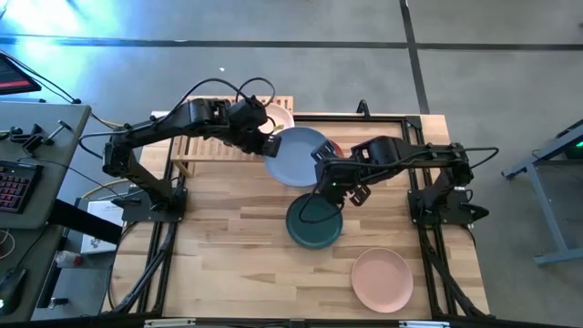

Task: Place and stack plates onto a shelf
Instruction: Put the blue plate on the shelf

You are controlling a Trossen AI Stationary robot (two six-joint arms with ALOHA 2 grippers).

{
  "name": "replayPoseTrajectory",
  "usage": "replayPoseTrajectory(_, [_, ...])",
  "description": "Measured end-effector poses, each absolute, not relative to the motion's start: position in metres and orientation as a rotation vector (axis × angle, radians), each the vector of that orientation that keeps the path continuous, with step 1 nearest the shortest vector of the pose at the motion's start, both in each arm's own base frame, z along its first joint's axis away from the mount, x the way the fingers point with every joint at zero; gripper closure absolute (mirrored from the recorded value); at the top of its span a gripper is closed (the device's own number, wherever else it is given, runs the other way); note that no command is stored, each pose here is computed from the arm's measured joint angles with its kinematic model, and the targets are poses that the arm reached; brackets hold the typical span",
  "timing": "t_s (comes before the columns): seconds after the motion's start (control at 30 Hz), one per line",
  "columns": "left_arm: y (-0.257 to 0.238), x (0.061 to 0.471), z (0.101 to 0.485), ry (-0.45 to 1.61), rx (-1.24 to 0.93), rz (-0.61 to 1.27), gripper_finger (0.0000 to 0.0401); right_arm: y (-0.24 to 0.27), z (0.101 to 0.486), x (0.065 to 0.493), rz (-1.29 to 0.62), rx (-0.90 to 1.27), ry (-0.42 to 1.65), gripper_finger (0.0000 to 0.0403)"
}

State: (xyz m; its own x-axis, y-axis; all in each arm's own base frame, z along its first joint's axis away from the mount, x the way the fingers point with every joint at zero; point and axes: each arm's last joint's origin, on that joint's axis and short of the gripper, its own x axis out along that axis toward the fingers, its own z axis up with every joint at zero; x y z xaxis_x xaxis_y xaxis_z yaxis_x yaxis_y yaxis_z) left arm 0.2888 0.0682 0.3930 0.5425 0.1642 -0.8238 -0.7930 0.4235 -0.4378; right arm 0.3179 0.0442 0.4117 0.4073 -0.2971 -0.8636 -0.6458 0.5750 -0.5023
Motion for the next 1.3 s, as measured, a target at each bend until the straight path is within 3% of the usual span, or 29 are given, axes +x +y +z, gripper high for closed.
replayPoseTrajectory(0.33, [0.069, 0.288, 0.393, 0.787, -0.941, 0.692, 0.0397, 0.044, 0.413, 0.321, 0.216, -0.995, 1.156, 0.0388])
replayPoseTrajectory(0.87, [0.085, 0.263, 0.391, 0.919, -0.887, 0.762, 0.0398, 0.042, 0.417, 0.317, 0.113, -0.876, 1.154, 0.0256])
replayPoseTrajectory(1.3, [0.108, 0.193, 0.416, 0.881, -0.897, 0.924, 0.0398, 0.040, 0.421, 0.306, 0.072, -0.785, 1.179, 0.0249])
